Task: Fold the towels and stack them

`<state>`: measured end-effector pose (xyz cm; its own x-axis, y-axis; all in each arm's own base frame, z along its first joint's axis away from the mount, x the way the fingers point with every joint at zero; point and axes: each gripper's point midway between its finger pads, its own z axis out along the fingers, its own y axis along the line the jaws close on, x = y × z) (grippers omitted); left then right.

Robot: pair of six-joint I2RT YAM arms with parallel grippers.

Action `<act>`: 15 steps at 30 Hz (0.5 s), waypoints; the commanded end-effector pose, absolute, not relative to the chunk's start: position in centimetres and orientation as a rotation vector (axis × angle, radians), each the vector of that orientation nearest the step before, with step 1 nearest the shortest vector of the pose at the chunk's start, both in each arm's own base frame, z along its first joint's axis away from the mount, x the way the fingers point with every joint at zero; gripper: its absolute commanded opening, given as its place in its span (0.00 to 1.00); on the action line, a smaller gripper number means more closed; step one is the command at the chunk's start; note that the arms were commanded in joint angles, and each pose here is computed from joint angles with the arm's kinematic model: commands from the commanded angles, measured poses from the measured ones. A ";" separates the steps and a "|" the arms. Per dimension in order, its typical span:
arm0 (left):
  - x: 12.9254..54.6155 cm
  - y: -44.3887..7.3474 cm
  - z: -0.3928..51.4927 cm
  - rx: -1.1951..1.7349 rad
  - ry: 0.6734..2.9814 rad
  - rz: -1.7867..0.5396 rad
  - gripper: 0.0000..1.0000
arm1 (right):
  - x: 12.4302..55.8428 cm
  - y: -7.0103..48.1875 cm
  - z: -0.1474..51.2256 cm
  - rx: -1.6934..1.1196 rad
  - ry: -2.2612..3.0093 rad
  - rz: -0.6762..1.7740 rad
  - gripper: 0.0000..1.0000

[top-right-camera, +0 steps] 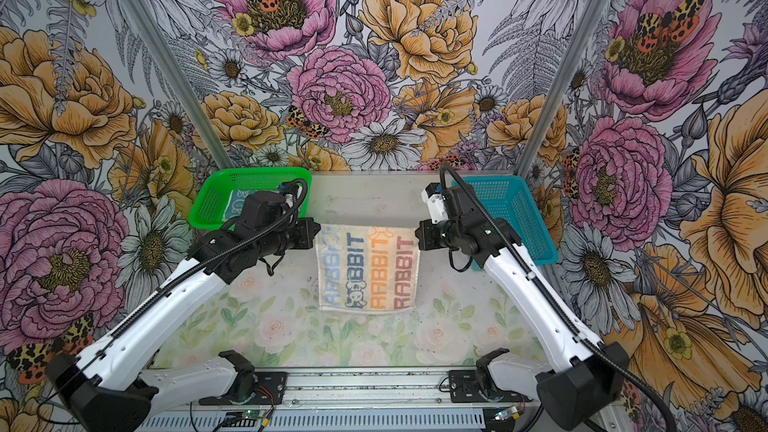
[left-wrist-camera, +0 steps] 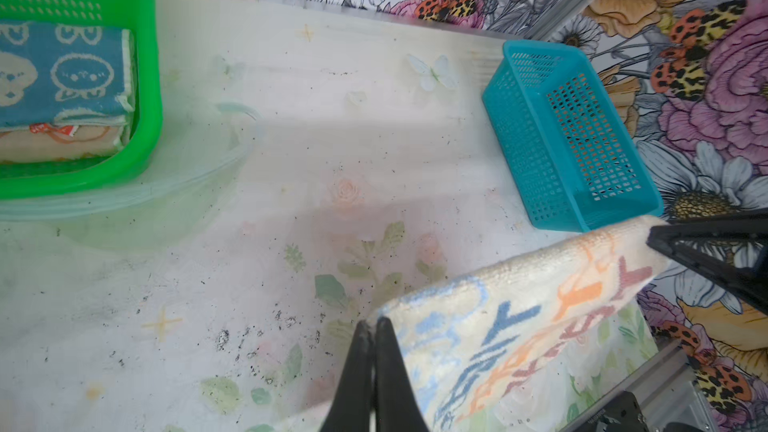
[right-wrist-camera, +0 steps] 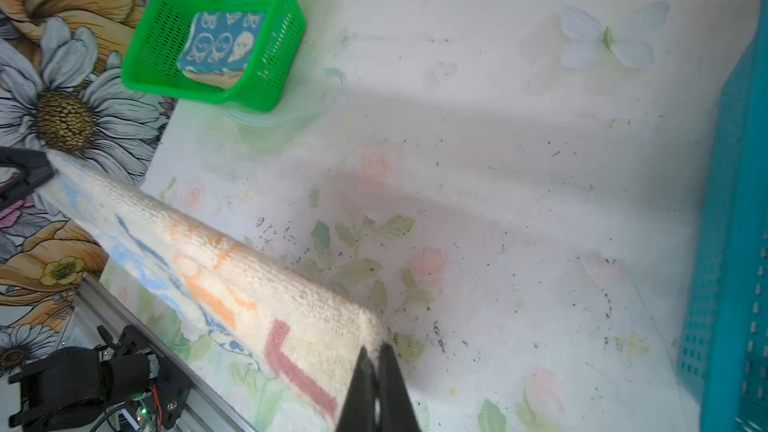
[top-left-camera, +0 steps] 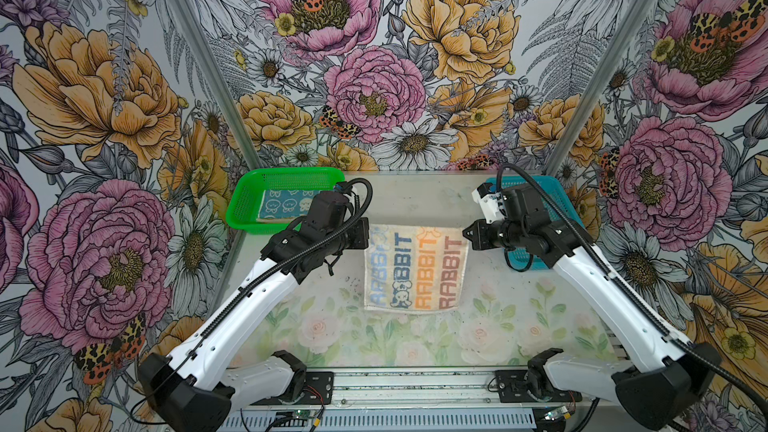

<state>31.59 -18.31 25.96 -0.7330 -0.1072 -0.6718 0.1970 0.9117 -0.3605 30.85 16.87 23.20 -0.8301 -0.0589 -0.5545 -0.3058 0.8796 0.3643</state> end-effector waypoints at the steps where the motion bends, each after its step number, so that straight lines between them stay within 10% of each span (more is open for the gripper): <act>1: 35.8 -18.1 22.3 0.023 2.381 -0.512 0.00 | 34.7 15.9 19.8 -0.160 2.587 0.575 0.00; 15: 51.9 -19.9 7.9 0.058 2.588 -0.415 0.00 | 49.0 17.3 7.5 -0.119 2.757 0.597 0.00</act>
